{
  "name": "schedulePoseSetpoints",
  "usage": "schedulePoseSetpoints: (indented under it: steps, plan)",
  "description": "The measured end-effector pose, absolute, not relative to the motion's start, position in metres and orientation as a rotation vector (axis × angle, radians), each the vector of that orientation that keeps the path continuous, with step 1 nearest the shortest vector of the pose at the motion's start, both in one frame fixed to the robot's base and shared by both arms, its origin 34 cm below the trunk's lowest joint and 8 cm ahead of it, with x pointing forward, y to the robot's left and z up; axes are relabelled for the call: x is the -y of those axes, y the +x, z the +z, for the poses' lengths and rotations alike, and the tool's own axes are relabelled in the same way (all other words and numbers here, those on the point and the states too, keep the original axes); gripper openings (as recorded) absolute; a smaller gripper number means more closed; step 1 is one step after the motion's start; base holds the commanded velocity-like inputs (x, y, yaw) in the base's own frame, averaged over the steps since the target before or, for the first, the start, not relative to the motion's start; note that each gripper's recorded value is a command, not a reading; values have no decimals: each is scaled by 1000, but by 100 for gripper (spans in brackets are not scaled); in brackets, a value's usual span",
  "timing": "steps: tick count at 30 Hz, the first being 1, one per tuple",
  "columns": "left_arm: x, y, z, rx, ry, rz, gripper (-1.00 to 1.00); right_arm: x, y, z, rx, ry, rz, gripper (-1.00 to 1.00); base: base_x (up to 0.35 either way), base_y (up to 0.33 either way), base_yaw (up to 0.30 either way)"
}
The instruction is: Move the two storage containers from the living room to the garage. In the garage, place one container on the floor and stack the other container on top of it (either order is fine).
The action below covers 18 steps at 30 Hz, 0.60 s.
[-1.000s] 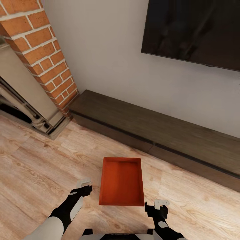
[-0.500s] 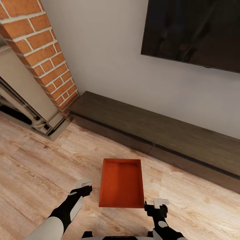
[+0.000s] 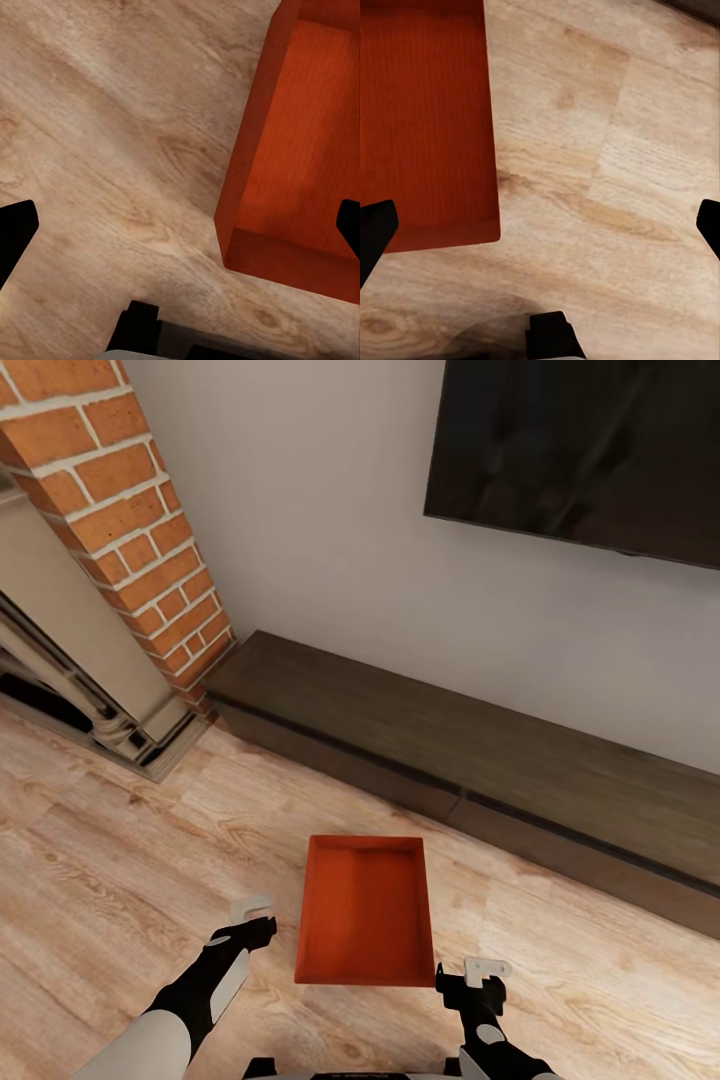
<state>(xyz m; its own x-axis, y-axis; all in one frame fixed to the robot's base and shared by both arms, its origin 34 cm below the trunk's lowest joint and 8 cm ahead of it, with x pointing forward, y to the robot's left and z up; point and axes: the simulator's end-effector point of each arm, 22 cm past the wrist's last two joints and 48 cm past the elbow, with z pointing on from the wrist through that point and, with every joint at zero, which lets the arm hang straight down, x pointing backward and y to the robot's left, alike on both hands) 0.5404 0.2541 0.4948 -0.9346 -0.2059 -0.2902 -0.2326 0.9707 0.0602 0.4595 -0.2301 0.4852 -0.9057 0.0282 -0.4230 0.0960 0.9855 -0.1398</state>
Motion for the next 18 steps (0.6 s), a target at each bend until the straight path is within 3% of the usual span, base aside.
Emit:
schedulePoseSetpoints:
  steps: [18]
  plan:
    - [-252,543,470,-2834,-326,129,100,228,469,463,-2664,56,-196,100,0,0,0]
